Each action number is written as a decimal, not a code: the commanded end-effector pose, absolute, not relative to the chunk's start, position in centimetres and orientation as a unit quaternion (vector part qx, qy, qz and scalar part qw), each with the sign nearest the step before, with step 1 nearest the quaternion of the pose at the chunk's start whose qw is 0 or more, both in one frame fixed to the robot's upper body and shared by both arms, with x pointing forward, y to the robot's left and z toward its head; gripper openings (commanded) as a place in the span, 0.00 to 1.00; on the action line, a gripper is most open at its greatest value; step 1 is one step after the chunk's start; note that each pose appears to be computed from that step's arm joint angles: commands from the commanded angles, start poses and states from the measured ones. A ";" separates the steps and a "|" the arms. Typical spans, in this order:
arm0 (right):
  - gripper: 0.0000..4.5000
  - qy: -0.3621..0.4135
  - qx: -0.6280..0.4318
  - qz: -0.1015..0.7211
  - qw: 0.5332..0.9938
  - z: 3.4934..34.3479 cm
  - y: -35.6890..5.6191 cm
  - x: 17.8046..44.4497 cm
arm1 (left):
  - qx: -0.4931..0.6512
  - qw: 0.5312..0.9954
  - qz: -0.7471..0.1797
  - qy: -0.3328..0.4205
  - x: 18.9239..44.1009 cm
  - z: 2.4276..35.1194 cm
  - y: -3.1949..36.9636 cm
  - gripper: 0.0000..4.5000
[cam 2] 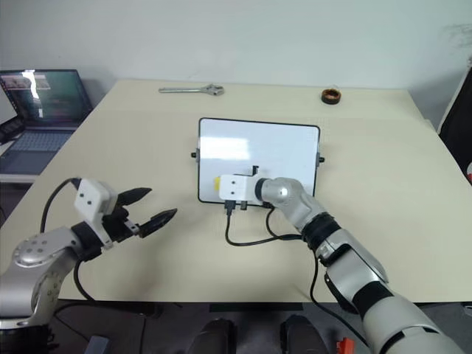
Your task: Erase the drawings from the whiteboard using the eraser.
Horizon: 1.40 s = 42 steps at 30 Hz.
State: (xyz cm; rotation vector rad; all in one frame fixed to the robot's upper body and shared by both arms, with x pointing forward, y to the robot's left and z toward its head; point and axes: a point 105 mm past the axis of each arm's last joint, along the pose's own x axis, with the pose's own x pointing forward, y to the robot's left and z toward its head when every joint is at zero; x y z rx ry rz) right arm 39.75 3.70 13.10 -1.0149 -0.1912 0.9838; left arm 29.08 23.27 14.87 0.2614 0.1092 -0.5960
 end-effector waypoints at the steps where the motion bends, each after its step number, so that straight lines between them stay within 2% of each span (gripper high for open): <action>1: 0.25 -0.078 -0.458 0.373 0.803 15.2 1.2 42.5 | 0.138 0.944 -0.298 0.036 29.2 15.6 23.1 1.00; 5: 0.25 -0.023 -0.491 0.443 0.750 11.1 0.7 40.7 | 0.134 0.944 -0.299 0.036 29.2 15.5 23.0 1.00; 9: 0.25 -0.009 -0.510 0.472 0.720 9.6 0.1 39.7 | 0.131 0.944 -0.301 0.035 29.2 15.5 22.8 1.00; 12: 0.25 -0.032 -0.505 0.436 0.745 10.8 -0.4 40.6 | 0.131 0.943 -0.302 0.035 29.3 15.4 22.7 1.00; 15: 0.25 -0.065 -0.495 0.343 0.795 13.8 -2.0 43.0 | 0.131 0.943 -0.302 0.035 29.3 15.5 22.8 1.00; 18: 0.25 -0.062 -0.495 0.322 0.804 14.2 -3.0 43.5 | 0.131 0.943 -0.303 0.035 29.3 15.4 22.8 1.00; 25: 0.25 -0.028 -0.541 0.445 0.713 9.4 -1.9 39.4 | 0.129 0.943 -0.306 0.038 29.2 15.2 22.8 1.00; 27: 0.25 -0.021 -0.552 0.467 0.690 8.6 -1.8 38.5 | 0.129 0.942 -0.307 0.038 29.2 15.2 22.8 1.00; 30: 0.25 -0.027 -0.563 0.469 0.680 8.6 -1.5 38.2 | 0.129 0.942 -0.307 0.038 29.2 15.2 22.8 1.00; 32: 0.25 -0.037 -0.567 0.445 0.692 9.6 -1.4 38.8 | 0.128 0.942 -0.307 0.038 29.2 15.2 22.8 1.00; 37: 0.25 -0.088 -0.520 0.361 0.769 13.6 -1.1 40.9 | 0.125 0.942 -0.307 0.040 29.1 15.0 22.6 1.00; 42: 0.25 -0.063 -0.493 0.390 0.775 12.3 -0.4 40.2 | 0.123 0.942 -0.309 0.039 29.0 14.9 22.5 1.00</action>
